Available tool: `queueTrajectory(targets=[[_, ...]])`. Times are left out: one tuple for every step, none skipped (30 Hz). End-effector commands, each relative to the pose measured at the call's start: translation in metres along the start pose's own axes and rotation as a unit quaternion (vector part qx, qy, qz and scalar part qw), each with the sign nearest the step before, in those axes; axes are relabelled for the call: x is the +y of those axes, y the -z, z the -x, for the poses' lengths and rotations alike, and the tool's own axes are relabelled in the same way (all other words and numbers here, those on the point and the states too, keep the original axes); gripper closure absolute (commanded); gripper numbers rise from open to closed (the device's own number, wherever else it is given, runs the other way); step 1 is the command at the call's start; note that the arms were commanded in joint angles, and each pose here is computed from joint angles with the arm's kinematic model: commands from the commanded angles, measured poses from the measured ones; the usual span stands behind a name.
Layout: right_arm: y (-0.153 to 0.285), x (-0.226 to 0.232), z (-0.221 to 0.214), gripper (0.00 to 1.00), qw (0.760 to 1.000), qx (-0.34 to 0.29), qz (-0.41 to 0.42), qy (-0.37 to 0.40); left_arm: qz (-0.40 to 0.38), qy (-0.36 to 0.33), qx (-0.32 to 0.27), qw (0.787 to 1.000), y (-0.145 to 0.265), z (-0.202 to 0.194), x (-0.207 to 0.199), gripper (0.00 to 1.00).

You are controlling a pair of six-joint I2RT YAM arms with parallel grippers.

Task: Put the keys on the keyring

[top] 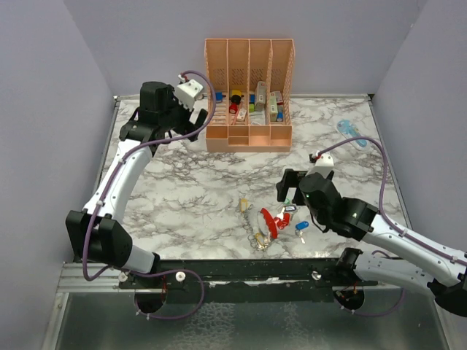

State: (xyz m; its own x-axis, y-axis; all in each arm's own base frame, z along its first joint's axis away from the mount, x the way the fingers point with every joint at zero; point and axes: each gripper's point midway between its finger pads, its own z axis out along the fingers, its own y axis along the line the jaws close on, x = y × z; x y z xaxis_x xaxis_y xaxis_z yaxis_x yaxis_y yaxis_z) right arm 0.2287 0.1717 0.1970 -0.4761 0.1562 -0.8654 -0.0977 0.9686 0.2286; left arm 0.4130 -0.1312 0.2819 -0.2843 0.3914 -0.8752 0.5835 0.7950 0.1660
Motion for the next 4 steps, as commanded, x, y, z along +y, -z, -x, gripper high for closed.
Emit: queueTrajectory(targets=[[0.0020, -0.0031, 0.0121, 0.01, 1.000, -0.019, -0.015, -0.004, -0.004, 0.002, -0.034, 0.999, 0.0127, 0.0171, -0.0012, 0.01], [0.0007, -0.0033, 0.0127, 0.01, 1.000, -0.021, -0.019, -0.004, -0.003, 0.003, -0.034, 0.999, 0.0130, 0.0170, 0.0001, 0.01], [0.0000, -0.0044, 0.0127, 0.01, 0.999, -0.019, -0.026, -0.004, -0.002, 0.003, -0.034, 0.999, 0.0128, 0.0170, 0.0006, 0.01], [-0.0003, -0.0055, 0.0109, 0.01, 0.999, -0.011, -0.034, -0.003, -0.001, 0.003, -0.034, 0.999, 0.0130, 0.0172, 0.0016, 0.01]])
